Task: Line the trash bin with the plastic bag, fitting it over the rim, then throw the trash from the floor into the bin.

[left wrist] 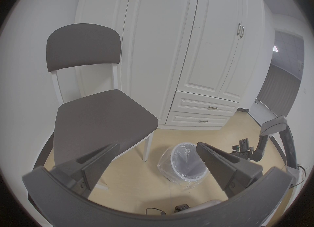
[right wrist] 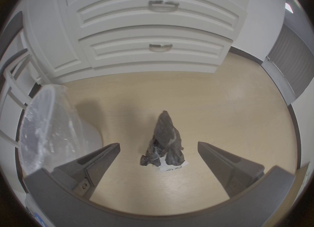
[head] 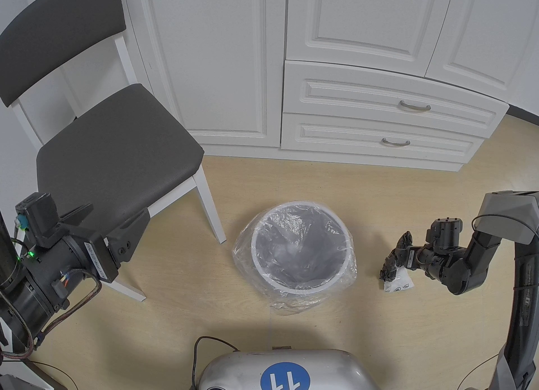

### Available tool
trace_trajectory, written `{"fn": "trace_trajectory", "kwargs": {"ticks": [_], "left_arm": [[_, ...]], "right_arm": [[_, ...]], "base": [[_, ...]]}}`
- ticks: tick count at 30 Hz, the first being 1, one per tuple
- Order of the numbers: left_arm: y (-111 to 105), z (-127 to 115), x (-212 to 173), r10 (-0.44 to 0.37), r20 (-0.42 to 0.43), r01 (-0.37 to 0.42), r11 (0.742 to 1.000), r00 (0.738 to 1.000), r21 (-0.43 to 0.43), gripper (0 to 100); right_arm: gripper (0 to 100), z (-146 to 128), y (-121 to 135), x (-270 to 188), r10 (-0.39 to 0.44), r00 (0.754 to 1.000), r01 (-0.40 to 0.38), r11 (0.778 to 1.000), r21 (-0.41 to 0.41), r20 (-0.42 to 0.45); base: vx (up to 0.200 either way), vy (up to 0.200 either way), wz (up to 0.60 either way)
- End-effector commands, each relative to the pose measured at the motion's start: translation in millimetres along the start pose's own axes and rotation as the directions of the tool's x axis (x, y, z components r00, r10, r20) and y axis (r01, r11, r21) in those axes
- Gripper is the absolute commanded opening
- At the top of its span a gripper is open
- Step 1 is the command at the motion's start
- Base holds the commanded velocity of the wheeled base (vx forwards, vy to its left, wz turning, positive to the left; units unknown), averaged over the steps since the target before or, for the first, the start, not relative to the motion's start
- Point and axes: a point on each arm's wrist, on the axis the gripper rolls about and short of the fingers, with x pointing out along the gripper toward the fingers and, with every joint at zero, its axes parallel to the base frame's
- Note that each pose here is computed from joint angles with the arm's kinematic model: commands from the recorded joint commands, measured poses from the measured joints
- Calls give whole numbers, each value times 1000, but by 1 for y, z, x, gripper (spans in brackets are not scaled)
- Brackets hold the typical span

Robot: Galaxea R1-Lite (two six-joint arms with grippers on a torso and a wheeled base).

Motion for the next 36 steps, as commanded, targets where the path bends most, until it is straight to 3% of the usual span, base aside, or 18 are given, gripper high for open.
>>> {"fn": "trace_trajectory", "kwargs": {"ticks": [1, 7, 14, 16, 22, 30, 33, 36], "left_arm": [[0, 1, 1, 4, 6, -4, 1000, 1000, -1, 100], [4, 6, 0, 26, 29, -27, 999, 999, 35, 100], [6, 12, -6, 23, 59, -27, 998, 998, 53, 100], [6, 20, -7, 29, 88, -33, 998, 996, 48, 100], [8, 25, -9, 34, 110, -39, 998, 993, 45, 100], [8, 26, -10, 33, 116, -41, 997, 993, 67, 100], [8, 27, -11, 31, 121, -41, 996, 992, 74, 100], [8, 27, -11, 30, 119, -39, 996, 992, 76, 100]], "right_arm": [[100, -27, -6, 29, -13, 998, 14, 1000, 21, -59], [100, -21, 0, 59, 42, 999, -32, 971, 237, -36], [100, -6, 0, 80, 27, 999, -13, 939, 342, -38], [100, 0, -2, 91, 16, 1000, -14, 920, 391, -2], [100, 6, -11, 97, -2, 1000, 1, 910, 414, 2], [100, 19, -15, 124, -36, 990, 93, 899, 427, -139], [100, 9, -14, 137, -72, 967, 169, 902, 397, -246], [100, 12, -13, 138, -78, 955, 191, 901, 390, -288]], "base": [[0, 0, 0], [0, 0, 0], [0, 0, 0], [0, 0, 0], [0, 0, 0], [0, 0, 0], [0, 0, 0], [0, 0, 0]]}}
